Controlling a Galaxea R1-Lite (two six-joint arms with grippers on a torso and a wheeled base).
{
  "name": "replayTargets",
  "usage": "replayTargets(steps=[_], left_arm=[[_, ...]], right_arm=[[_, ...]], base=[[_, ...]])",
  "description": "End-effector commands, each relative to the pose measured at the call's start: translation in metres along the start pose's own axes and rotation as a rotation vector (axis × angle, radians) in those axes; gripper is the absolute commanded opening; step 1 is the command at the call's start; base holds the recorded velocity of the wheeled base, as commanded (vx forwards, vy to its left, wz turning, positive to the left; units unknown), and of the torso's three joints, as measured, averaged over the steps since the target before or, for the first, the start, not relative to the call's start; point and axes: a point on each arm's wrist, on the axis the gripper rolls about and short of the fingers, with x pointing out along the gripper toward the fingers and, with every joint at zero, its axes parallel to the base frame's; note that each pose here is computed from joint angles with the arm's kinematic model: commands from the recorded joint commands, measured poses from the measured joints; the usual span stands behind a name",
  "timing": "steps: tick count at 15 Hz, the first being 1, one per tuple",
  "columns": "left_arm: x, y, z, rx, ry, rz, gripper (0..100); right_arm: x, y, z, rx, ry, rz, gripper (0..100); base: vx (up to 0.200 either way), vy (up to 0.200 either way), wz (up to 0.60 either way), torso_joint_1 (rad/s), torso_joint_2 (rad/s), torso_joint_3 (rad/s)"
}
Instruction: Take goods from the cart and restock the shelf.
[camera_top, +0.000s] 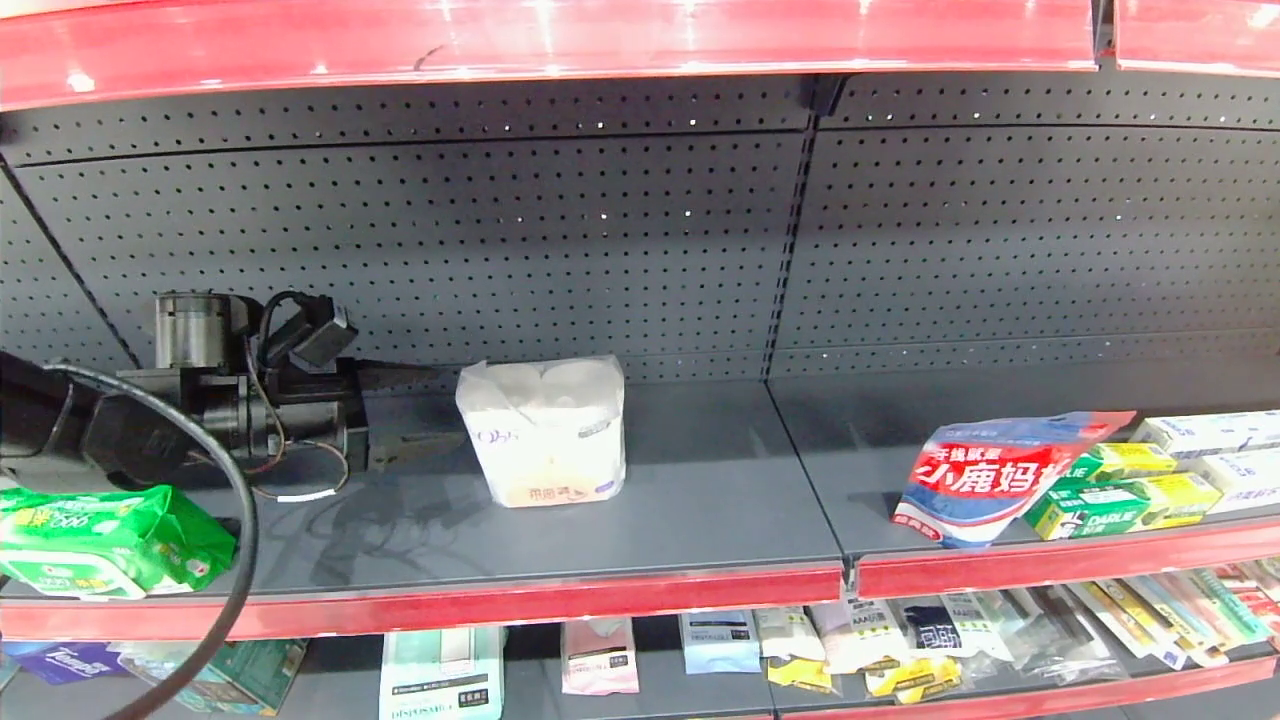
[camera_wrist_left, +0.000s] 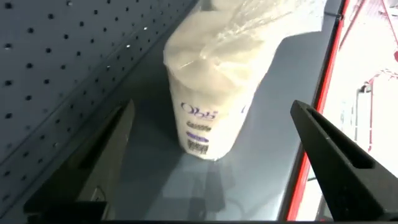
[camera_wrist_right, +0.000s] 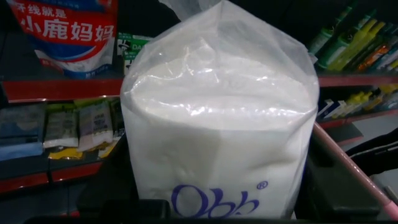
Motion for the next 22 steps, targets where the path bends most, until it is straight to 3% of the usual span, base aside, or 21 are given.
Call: replayTargets(steps=[1, 4, 6, 10, 12, 14, 22], left_arm=[[0.011, 0.005, -0.007, -0.01, 0.005, -0.02, 100], [0.028, 0.015, -0.005, 0.021, -0.011, -0.042, 100], [0.038, 0.014, 0.0, 0.04, -0.024, -0.066, 100], [0.053, 0.01, -0.006, 0.034, -0.02, -0.107, 100], [0.061, 0.01, -0.01, 0.041, -0.024, -0.118, 100], [0.072, 0.009, -0.013, 0.07, -0.042, -0.128, 100], [0.081, 0.015, -0.014, 0.086, -0.044, -0.118, 100]], right_arm=[[0.0, 0.0, 0.0, -0.002, 0.003, -0.003, 0], [0.0, 0.0, 0.0, -0.002, 0.004, -0.006, 0], [0.001, 0.0, 0.0, -0.003, 0.007, -0.004, 0], [0.001, 0.0, 0.0, -0.003, 0.006, -0.004, 0], [0.001, 0.0, 0.0, -0.003, 0.006, -0.004, 0], [0.001, 0.0, 0.0, -0.003, 0.007, -0.005, 0], [0.002, 0.001, 0.001, -0.007, 0.015, -0.003, 0]], base=[[0.0, 0.0, 0.0, 0.0, 0.0, 0.0], [0.0, 0.0, 0.0, 0.0, 0.0, 0.0], [0.0, 0.0, 0.0, 0.0, 0.0, 0.0], [0.0, 0.0, 0.0, 0.0, 0.0, 0.0], [0.0, 0.0, 0.0, 0.0, 0.0, 0.0], [0.0, 0.0, 0.0, 0.0, 0.0, 0.0], [0.0, 0.0, 0.0, 0.0, 0.0, 0.0]])
